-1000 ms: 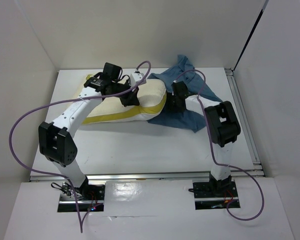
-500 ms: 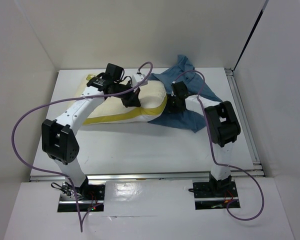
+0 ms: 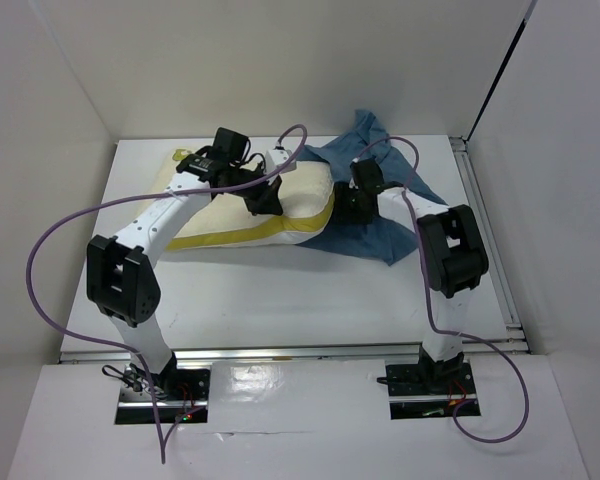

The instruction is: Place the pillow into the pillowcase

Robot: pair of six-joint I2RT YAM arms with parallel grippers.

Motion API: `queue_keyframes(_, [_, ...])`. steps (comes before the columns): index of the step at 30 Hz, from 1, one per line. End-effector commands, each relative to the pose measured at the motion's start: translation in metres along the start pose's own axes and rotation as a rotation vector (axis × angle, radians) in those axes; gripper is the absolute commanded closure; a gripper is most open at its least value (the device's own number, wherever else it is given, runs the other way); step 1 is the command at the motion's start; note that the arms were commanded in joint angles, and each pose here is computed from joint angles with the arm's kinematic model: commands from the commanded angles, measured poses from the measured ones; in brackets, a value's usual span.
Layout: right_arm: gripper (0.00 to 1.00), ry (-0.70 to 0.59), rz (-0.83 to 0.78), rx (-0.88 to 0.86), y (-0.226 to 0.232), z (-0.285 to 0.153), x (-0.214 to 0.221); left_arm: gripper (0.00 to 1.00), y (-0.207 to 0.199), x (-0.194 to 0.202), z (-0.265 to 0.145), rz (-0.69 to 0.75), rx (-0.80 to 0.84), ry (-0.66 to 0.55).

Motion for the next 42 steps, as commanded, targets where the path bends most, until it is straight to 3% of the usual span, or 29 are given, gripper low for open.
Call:
queue_keyframes(1, [0.35,-0.051,0.014,0.020,0.001,-0.001,-0.023,1.00,0.000,-0.032,-0.013,0.091,0.007,-0.098])
queue_keyframes(11, [0.38,-0.033,0.033,0.024,0.001,0.019,-0.025,1.00,0.002,-0.031,-0.016,0.086,0.008,-0.103])
queue_keyframes(19, [0.58,-0.004,0.035,0.021,0.000,0.038,-0.020,1.00,0.006,-0.030,-0.011,0.080,0.011,-0.096])
queue_keyframes(24, [0.63,0.018,0.036,0.017,-0.001,0.045,-0.013,1.00,0.010,-0.029,-0.012,0.069,0.006,-0.092])
queue_keyframes(26, [0.70,0.018,0.036,0.017,-0.001,0.045,-0.013,1.00,0.010,-0.029,-0.012,0.069,0.006,-0.092])
queue_keyframes(30, [0.94,0.018,0.027,0.017,-0.001,0.045,-0.013,1.00,0.009,-0.027,-0.012,0.063,0.009,-0.085])
queue_keyframes(32, [0.99,0.027,0.027,0.019,-0.002,0.044,-0.011,1.00,0.009,-0.031,-0.013,0.069,0.006,-0.092])
queue_keyframes(42, [1.00,0.012,-0.027,-0.068,0.017,-0.013,-0.030,1.00,0.011,-0.030,-0.007,0.053,0.024,-0.099])
Point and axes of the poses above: each gripper's point midway between its finger pads, its own z axis out along the fingers, its own y axis along the line the jaws close on, x = y × z, the point moved 2 cm from there along -z, back along the fingers, and after that the axes turned 8 degrees about -z, right-handed, at the moved point
